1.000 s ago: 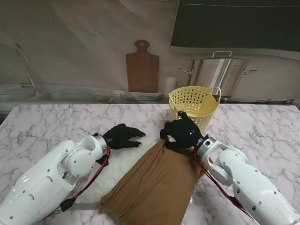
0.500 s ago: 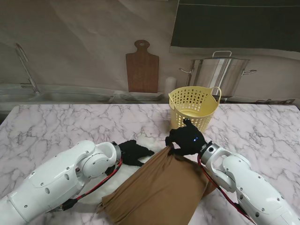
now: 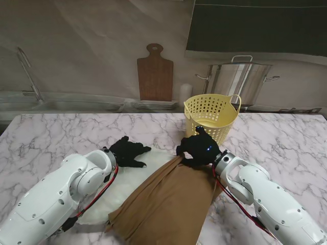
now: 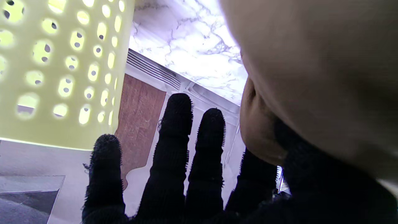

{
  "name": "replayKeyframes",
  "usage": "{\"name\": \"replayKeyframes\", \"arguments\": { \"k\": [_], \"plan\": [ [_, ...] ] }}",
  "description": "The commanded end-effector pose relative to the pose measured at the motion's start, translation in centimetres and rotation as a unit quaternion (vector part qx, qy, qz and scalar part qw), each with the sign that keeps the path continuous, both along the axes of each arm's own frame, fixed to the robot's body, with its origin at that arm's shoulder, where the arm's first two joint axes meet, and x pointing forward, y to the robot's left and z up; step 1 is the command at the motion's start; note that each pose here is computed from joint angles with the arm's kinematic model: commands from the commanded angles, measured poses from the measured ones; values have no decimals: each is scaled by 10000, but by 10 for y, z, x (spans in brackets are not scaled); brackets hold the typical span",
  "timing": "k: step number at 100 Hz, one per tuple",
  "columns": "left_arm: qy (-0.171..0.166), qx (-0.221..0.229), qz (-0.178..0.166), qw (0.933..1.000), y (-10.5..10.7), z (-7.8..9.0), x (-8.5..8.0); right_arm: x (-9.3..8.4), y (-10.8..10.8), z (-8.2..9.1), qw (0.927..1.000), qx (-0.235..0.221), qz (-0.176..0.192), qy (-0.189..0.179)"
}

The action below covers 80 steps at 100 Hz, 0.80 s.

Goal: Remove the pillowcase from the pillow and put it in the laundry basket

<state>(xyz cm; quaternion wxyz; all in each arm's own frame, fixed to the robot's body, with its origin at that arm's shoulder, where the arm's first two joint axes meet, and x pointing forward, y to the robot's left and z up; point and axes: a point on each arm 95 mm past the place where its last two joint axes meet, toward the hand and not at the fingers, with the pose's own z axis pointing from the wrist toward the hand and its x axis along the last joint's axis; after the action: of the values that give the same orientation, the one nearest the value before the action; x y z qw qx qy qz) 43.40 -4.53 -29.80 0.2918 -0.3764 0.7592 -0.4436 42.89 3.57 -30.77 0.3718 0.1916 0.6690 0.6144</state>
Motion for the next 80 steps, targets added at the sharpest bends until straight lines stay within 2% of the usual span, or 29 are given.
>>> {"name": "replayKeyframes", "arguments": {
  "k": [1,16,27,36,42,49,58,80],
  "plan": [
    [-191,35,170,9997,13,6,3,7,-3,8,9999,19,-82,-108],
    [-694,-339,300,9966,21,26,-2,10,-2,12,9998,55,-95,-142],
    [-1032,-686,340,9917,26,36,-9,12,-1,12,9998,67,-91,-148],
    [-1024,-1245,272,9865,24,36,-14,14,1,12,9998,81,-78,-135],
    [-927,-1507,138,9841,22,34,-17,15,2,12,9998,92,-66,-134],
    [-651,-1666,-6,9839,22,30,-20,16,3,11,9998,110,-60,-130],
    [-188,-1546,-103,9877,26,21,-21,15,3,11,9998,128,-59,-133],
    [671,-1460,-345,9864,26,-2,-15,13,1,11,9998,104,-64,-124]
  ]
}}
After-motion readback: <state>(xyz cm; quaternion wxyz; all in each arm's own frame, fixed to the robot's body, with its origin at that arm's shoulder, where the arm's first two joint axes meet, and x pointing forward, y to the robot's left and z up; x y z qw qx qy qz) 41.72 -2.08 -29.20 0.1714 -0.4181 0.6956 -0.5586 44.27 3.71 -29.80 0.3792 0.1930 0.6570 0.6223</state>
